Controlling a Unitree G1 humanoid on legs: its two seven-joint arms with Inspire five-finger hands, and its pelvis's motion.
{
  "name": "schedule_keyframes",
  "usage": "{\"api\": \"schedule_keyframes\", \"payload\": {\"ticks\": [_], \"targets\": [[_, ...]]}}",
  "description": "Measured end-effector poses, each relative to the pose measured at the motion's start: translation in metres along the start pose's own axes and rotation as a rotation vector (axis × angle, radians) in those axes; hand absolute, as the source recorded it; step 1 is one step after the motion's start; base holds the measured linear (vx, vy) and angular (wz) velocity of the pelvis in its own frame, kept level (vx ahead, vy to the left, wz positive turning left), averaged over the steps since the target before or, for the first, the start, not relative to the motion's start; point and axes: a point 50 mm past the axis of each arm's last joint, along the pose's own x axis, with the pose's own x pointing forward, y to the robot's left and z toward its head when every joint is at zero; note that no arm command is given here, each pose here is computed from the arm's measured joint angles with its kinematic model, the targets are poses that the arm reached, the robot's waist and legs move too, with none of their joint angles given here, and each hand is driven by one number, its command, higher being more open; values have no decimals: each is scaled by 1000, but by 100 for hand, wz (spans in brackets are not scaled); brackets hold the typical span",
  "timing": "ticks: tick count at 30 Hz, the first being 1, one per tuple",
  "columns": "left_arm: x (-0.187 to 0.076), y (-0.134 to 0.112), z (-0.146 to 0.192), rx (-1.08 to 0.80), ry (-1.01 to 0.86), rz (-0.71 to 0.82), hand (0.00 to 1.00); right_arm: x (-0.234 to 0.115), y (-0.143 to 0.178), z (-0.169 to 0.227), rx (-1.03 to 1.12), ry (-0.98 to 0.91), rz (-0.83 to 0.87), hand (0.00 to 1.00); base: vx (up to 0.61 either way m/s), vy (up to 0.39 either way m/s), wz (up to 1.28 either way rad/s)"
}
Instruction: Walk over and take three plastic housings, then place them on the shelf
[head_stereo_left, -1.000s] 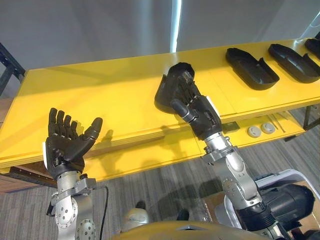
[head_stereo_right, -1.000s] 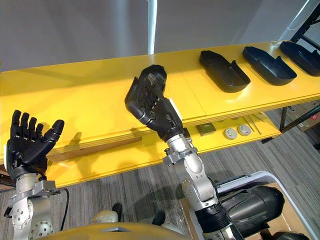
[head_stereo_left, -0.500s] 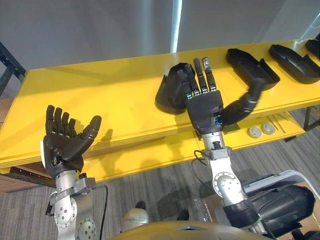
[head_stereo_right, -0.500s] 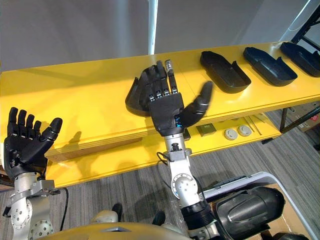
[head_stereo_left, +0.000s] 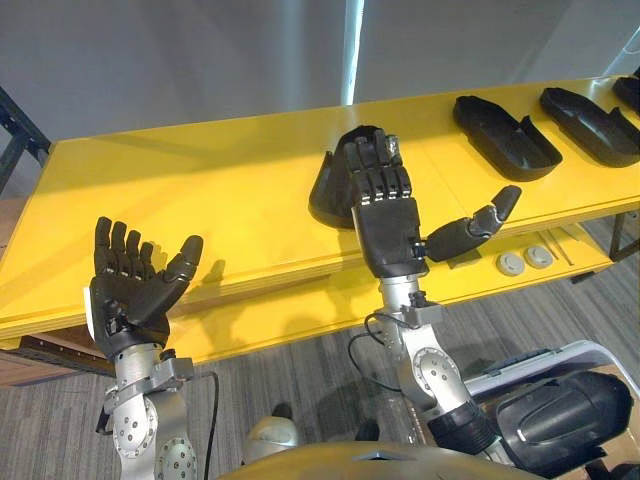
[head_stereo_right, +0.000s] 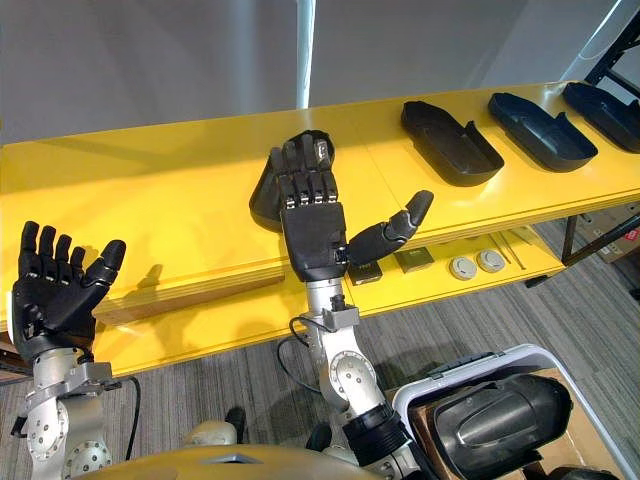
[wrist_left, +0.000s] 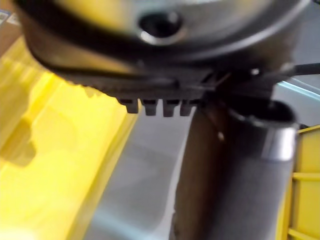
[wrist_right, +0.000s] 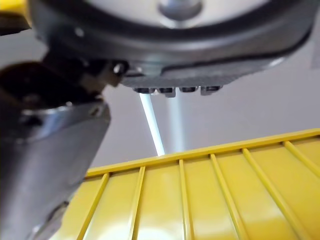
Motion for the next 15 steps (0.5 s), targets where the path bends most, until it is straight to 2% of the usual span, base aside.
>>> {"api": "schedule_keyframes", "payload": {"ticks": [4, 7, 9, 12, 15], "targets": [[0, 0, 0, 0, 1, 2, 100, -5, -2, -2, -99, 65, -32, 100, 0, 0, 0], [0, 0, 0, 0, 1, 2, 100, -11, -9, 2, -461, 259, -92, 100, 0, 0, 0], [0, 0, 0, 2, 0, 3, 100, -19, -15, 4, -734, 463, -112, 100, 0, 0, 5], [0, 0, 0, 0, 3, 12, 100, -23, -20, -9, -884, 665, -82, 100, 3, 9, 7], [-1, -4, -3, -10, 18, 13, 100, -17, -25, -26, -883, 772, -49, 100, 9, 31, 10]]}}
